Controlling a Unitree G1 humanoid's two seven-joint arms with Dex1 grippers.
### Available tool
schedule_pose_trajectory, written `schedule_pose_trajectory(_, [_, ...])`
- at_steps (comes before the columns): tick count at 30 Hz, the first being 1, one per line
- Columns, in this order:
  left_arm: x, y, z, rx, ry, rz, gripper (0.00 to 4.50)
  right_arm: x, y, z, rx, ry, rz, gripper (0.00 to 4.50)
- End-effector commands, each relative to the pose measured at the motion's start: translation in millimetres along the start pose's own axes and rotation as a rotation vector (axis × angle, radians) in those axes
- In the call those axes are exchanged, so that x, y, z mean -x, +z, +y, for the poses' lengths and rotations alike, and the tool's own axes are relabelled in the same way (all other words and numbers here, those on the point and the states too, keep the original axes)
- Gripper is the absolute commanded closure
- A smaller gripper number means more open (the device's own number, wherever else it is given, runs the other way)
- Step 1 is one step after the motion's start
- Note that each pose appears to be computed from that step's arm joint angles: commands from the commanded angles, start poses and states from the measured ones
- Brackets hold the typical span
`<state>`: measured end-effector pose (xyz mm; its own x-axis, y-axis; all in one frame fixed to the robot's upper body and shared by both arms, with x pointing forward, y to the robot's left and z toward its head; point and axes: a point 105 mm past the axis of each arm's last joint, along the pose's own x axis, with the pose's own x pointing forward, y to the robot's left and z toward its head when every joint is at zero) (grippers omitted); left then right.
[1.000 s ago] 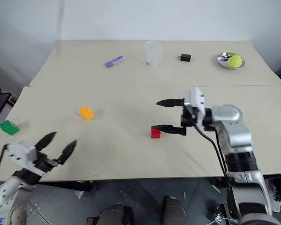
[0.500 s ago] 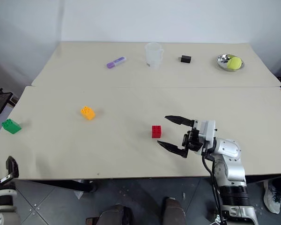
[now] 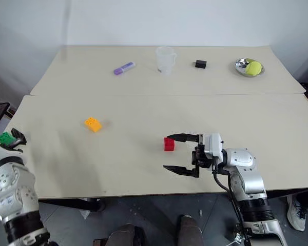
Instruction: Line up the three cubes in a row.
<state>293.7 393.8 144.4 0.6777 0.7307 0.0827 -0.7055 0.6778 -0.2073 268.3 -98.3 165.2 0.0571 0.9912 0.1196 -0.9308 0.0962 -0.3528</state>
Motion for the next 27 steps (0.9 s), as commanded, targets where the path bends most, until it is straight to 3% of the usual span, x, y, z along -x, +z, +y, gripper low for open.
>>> schedule_pose_trajectory(1, [-18.8,4.4,10.7,-0.063,0.118,-0.015,0.0,-2.5,10.3,-1.8,0.021,-0.004,-0.014,0.03])
schedule_pose_trajectory(9, [-33.5,-6.8,3.1,-0.047,0.166,0.033,0.0,-1.9,10.0,-5.2,0.031,-0.048,-0.006,0.03])
schedule_pose_trajectory(12, [-37.0,-14.6,1.1,-0.043,0.15,0.064,0.59,-4.2,10.6,-4.5,0.03,-0.053,-0.011,0.0])
schedule_pose_trajectory(18, [-41.7,-8.8,-0.7,-0.038,0.104,0.039,2.49,-1.9,10.0,-9.5,0.048,-0.088,-0.004,0.0])
schedule_pose_trajectory(20, [-40.3,-3.4,-6.6,0.006,0.038,0.014,3.02,-0.4,9.5,-11.2,0.052,-0.094,0.004,0.0])
schedule_pose_trajectory(23, [-21.8,14.9,-33.6,0.041,-0.245,-0.054,3.03,7.1,12.0,-16.6,0.075,-0.113,0.028,0.0])
schedule_pose_trajectory(27, [19.1,40.2,-43.2,0.035,-0.633,-0.12,3.03,26.3,13.1,-25.6,0.106,-0.16,0.086,0.0])
